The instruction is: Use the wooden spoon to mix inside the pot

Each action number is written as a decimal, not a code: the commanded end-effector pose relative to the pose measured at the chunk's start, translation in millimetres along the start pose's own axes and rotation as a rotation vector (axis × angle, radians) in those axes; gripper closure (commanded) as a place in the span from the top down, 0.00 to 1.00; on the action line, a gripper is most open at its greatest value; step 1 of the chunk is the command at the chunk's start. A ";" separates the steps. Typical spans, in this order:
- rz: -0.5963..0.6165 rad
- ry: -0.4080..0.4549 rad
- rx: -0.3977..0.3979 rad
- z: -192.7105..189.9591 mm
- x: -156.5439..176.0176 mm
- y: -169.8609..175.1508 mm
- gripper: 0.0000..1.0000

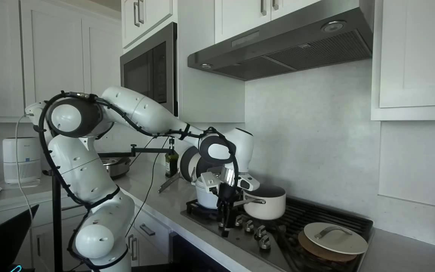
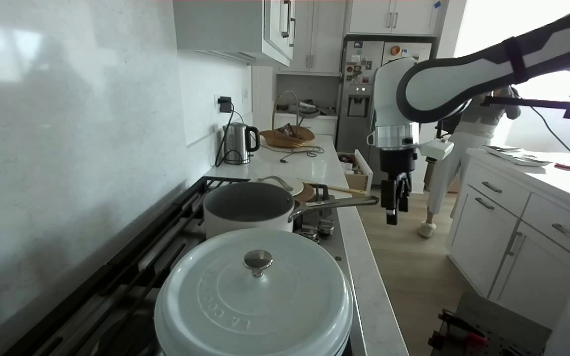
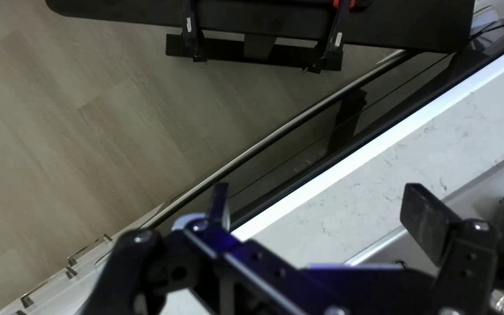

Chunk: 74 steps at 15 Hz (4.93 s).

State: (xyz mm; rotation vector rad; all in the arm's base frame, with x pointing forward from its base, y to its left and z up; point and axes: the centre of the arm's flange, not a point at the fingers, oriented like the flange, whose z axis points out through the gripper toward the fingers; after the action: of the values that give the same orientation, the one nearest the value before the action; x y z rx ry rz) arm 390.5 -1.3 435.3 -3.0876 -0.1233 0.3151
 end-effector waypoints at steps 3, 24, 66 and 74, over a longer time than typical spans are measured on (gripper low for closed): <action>0.081 0.035 -0.005 -16.8 -5.2 40.3 1.00; -0.174 0.145 -0.145 -51.0 77.3 271.1 1.00; -0.424 0.093 -0.148 55.4 224.3 322.1 1.00; -0.444 0.085 -0.177 58.1 239.5 321.8 0.66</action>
State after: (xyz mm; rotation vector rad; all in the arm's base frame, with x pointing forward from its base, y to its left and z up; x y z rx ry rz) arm 625.3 -297.5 312.5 -3.1044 -0.8087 0.1654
